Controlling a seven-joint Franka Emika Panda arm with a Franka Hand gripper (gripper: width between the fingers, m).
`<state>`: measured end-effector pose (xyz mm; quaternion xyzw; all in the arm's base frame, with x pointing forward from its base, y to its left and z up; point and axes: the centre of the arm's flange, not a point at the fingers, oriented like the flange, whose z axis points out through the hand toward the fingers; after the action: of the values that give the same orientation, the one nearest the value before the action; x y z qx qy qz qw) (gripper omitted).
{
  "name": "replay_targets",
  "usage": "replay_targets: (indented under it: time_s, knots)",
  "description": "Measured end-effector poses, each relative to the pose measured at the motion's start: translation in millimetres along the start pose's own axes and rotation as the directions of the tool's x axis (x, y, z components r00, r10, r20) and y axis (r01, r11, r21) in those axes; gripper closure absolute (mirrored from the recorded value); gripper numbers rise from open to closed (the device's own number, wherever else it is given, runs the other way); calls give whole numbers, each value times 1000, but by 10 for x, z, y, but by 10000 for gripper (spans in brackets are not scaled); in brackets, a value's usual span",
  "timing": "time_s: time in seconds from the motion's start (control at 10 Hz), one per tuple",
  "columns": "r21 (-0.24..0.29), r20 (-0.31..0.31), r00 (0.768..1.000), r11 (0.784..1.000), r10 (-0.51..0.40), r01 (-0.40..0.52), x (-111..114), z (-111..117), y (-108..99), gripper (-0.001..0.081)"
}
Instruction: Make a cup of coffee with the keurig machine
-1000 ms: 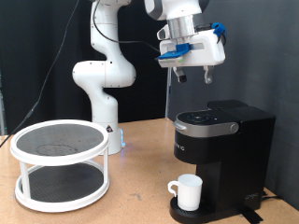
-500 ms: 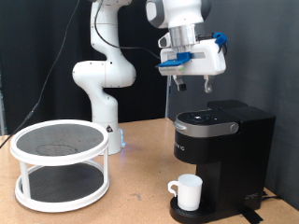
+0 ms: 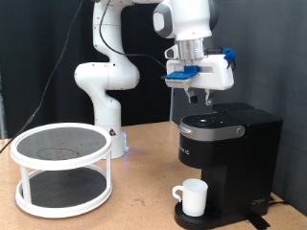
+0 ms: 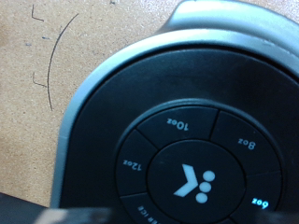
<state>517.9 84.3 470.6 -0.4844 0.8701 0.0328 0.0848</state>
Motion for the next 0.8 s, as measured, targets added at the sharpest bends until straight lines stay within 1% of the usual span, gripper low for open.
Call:
replay_targets:
  time_s: [0.1,0.2,0.3,0.4,0.5,0.8]
  knots:
    - [-2,-2,1000,1000,-2,2,2,45,8,599]
    - [-2,-3,1000,1000,-3,3,4,85,16,599]
    - [-2,-4,1000,1000,-4,4,5,117,22,758]
    - [-5,-5,1000,1000,-4,4,12,147,28,791]
    - [-8,-8,1000,1000,-3,3,21,174,33,802]
    - [-29,-17,1000,1000,-3,2,34,292,29,805]
